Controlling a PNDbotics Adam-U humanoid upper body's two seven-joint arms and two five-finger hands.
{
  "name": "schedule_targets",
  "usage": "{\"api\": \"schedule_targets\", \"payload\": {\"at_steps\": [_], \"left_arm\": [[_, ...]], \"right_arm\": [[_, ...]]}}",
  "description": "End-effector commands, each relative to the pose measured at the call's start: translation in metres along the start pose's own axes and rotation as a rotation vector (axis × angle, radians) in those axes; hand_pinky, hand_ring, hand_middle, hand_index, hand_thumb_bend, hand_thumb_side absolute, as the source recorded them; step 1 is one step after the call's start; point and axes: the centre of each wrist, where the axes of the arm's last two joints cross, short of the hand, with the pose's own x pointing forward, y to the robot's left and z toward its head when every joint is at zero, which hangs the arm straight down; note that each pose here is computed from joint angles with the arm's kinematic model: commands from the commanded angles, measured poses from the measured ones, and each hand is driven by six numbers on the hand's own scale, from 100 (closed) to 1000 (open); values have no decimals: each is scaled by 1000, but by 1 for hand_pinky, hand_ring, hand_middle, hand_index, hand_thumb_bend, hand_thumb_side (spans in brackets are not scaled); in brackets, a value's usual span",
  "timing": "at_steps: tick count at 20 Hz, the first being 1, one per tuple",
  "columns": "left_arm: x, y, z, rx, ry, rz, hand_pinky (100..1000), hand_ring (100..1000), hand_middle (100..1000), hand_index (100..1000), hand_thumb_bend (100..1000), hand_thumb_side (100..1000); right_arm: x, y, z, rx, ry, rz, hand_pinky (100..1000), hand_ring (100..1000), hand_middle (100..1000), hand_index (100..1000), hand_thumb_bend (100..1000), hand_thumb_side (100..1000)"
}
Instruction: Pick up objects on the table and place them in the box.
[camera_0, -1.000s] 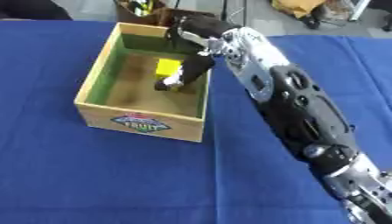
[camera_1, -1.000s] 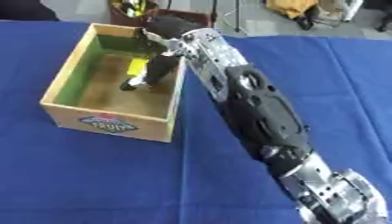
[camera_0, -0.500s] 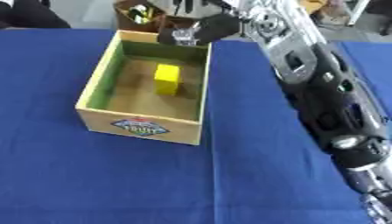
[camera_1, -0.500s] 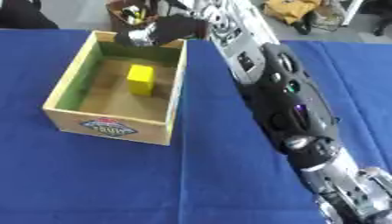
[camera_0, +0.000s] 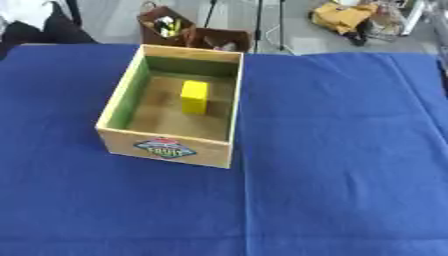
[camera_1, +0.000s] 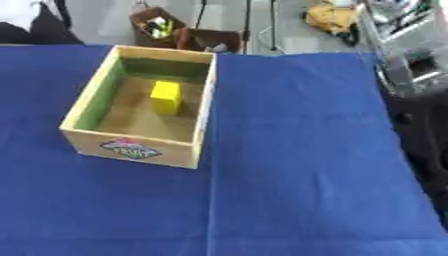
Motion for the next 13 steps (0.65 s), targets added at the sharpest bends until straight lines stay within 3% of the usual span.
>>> {"api": "schedule_targets", "payload": {"at_steps": [1,4,10,11,12,13], "left_arm": [[6,6,-5,-7,-27,-26,501,590,650,797,113,1000],[6,7,-4,-5,-23,-31,500,590,650,797,111,1000],[5,8,-2,-1,-17,-42,500,589,649,797,110,1000],[5,9,-2,0,-18,-42,499,589,649,796,110,1000],[5,9,-2,2,-18,-43,499,589,649,796,110,1000],[5,9,-2,4,-18,-45,499,588,649,796,109,1000]], "right_arm": [[15,-24,17,-72,-33,10,668,690,350,521,529,725],[19,-28,32,-114,-25,-9,626,603,282,449,497,697],[10,-41,57,-219,3,-2,619,594,274,432,473,711],[6,-43,61,-237,6,1,621,596,281,437,403,873],[3,-44,65,-256,9,0,621,596,278,437,470,718],[0,-46,70,-277,13,-4,623,602,294,454,460,760]]}}
